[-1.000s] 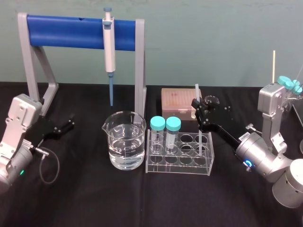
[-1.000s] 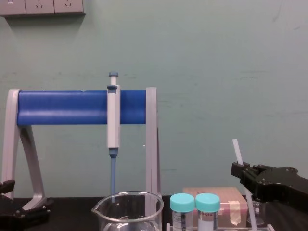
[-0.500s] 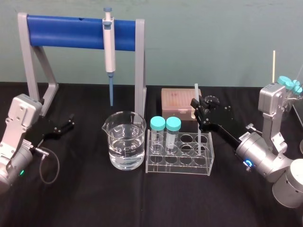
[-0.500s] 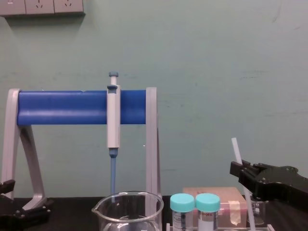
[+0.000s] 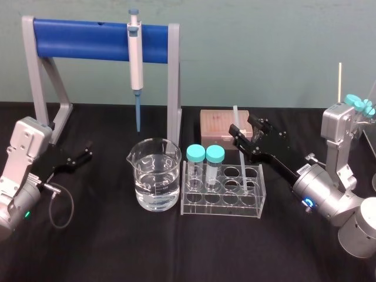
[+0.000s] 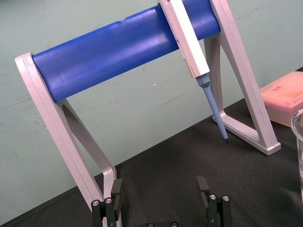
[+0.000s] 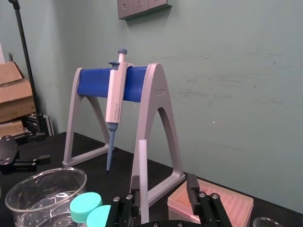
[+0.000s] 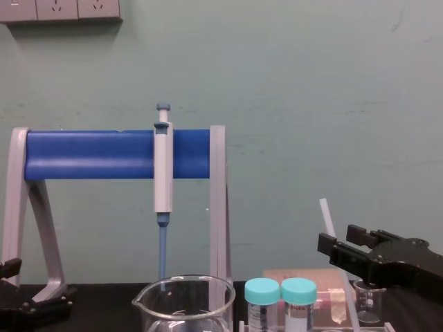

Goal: Pick up the stirring rod with one hand, then place it down.

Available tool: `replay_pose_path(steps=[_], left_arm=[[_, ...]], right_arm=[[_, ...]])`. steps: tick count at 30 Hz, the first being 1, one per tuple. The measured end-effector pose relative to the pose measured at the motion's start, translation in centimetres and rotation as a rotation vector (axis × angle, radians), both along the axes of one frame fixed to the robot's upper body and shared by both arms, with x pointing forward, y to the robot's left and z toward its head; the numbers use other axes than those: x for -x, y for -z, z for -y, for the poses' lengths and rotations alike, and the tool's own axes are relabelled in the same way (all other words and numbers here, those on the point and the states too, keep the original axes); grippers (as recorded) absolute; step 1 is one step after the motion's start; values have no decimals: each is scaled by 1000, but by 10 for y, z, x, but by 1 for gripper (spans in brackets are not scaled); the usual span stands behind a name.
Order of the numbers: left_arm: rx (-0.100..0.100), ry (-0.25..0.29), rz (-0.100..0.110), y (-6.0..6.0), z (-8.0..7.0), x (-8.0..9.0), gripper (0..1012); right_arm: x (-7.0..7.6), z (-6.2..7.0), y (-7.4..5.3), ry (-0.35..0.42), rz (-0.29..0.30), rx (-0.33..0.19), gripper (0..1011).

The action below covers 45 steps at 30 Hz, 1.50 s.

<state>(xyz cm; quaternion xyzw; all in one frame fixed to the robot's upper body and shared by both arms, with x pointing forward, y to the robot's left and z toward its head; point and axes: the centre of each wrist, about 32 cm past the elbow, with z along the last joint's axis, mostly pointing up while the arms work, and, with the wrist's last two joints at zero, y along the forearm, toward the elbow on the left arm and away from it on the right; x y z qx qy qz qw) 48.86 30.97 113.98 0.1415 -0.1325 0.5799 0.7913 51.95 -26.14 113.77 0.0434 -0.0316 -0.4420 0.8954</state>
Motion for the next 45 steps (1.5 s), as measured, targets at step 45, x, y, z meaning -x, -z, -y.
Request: replay_pose_path(steps=[45], left_arm=[[0, 0, 0, 0, 0, 0, 1000]], right_arm=[[35, 16, 12, 331, -49, -7, 1003]])
